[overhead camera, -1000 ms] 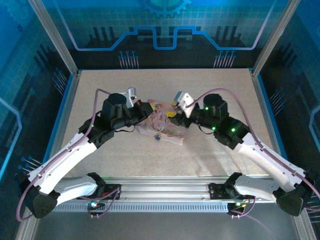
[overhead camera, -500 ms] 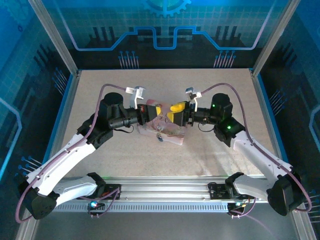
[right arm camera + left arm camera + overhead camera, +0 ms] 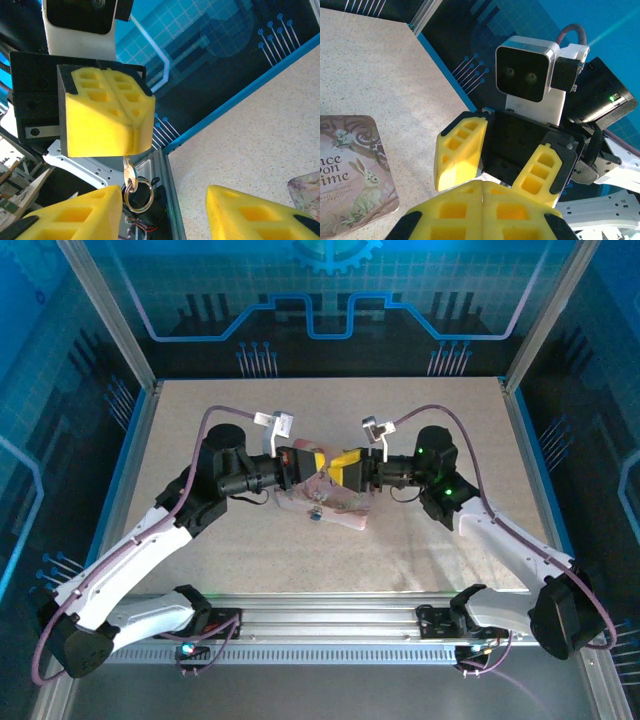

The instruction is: Unlock a padlock with a key

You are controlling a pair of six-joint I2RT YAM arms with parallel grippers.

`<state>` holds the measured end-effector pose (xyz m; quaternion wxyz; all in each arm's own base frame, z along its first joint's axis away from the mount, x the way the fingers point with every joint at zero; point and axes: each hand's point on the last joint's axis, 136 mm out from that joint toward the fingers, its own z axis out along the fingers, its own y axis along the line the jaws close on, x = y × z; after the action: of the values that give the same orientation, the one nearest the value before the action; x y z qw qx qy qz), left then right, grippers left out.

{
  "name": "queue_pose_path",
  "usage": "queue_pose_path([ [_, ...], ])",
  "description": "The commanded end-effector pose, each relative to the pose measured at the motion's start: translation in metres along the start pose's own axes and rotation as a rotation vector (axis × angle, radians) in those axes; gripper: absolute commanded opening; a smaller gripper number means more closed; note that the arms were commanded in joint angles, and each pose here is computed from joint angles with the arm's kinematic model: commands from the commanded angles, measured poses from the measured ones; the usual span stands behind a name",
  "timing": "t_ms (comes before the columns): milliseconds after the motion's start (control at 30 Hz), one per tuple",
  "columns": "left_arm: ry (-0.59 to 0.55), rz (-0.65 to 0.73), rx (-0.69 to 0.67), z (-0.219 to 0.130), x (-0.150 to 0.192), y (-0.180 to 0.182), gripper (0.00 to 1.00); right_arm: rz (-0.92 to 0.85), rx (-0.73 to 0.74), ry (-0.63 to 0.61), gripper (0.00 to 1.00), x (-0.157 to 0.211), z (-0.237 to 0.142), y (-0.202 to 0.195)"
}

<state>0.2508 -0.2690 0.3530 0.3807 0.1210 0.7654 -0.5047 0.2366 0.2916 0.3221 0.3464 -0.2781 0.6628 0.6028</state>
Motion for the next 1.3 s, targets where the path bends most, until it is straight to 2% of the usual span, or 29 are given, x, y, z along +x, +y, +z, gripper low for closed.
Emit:
queue_pose_path([
  [0,-0.012,0.023,0.041,0.0,-0.006,-0.01,0.0,-0.054,-0.065,-0.004,0.45,-0.015,0.005,0.022],
  [400,-0.02,0.014,0.011,0.001,-0.008,-0.003,0.0,-0.065,-0.082,-0.003,0.24,-0.017,0.01,0.027],
  [667,-0.039,0.008,-0.009,0.001,-0.01,0.001,0.0,-0.052,-0.089,0.012,0.23,-0.01,0.012,0.027],
  [900,-0.056,-0.006,-0.034,-0.001,-0.011,0.008,0.0,-0.045,-0.092,0.018,0.16,-0.007,0.013,0.029],
  [1267,-0.081,-0.023,-0.047,-0.006,-0.012,0.013,0.0,-0.033,-0.059,-0.003,0.12,-0.008,0.01,0.025],
])
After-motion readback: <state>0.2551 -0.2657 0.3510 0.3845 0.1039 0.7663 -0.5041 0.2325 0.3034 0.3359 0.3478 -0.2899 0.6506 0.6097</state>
